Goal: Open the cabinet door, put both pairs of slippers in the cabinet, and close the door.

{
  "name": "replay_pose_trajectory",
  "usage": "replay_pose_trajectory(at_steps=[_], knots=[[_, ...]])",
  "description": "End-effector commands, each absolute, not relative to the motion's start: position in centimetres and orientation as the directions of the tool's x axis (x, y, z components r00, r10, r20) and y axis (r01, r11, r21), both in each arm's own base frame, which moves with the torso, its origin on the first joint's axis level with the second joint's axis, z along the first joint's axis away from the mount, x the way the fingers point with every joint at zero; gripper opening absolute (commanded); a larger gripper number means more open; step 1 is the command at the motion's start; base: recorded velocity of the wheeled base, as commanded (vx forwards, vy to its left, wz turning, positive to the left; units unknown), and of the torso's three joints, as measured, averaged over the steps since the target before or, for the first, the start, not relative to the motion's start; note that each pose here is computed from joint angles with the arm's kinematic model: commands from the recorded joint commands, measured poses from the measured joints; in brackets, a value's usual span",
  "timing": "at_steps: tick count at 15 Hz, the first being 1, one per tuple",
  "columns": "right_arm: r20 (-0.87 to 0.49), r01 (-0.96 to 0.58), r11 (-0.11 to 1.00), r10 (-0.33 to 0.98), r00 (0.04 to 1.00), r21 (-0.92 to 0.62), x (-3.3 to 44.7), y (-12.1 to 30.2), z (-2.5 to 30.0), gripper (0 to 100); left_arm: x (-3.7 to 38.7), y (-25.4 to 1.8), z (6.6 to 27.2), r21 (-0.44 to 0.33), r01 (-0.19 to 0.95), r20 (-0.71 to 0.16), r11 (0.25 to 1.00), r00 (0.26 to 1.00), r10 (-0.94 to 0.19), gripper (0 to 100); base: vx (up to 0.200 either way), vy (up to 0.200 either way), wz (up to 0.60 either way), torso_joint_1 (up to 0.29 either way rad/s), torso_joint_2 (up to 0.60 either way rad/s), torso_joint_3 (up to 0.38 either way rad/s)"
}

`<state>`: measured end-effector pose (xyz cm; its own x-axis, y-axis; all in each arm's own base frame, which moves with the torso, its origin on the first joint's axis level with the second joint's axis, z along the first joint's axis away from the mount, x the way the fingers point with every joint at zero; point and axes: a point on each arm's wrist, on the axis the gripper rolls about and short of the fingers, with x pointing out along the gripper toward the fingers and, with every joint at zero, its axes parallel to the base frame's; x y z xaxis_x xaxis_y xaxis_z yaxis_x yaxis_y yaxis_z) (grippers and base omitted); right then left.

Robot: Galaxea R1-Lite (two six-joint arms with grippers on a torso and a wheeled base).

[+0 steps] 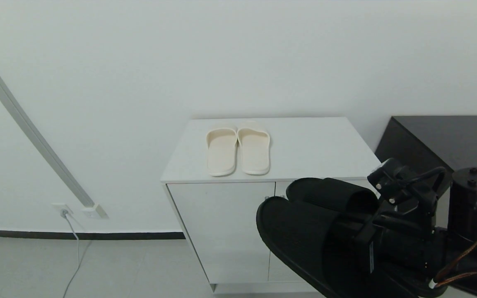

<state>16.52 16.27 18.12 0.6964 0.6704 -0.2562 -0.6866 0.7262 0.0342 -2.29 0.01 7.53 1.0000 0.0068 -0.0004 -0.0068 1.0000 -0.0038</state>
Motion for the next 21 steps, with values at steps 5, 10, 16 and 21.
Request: replay_pose_trajectory(at_steps=[5,10,16,21], knots=[[-0.273,-0.689,0.724,0.67,0.691,0.034,16.49,16.3,17.7,0,-2.28,0.01,7.53,-0.003,-0.008,-0.002,1.0,1.0,0.008,0,0.0,0.0,0.0,-0.014,0.03,0.018],[-0.276,-0.689,0.724,0.669,0.69,0.032,16.43,16.24,17.61,0,-2.28,0.01,7.53,-0.003,-0.008,-0.002,1.0,1.0,0.008,0,0.0,0.0,0.0,-0.17,0.39,0.216],[-0.284,-0.697,0.717,0.67,0.685,0.01,16.27,16.24,17.37,0,-2.28,0.0,7.56,-0.005,-0.005,-0.003,1.0,1.0,0.005,0,0.0,0.0,0.0,-0.229,0.54,0.312],[-0.28,-0.699,0.715,0.673,0.684,0.01,16.18,16.25,17.29,0,-2.29,0.0,7.56,-0.005,-0.005,-0.002,1.0,1.0,0.005,100,0.0,0.0,0.0,-0.206,0.53,0.315]])
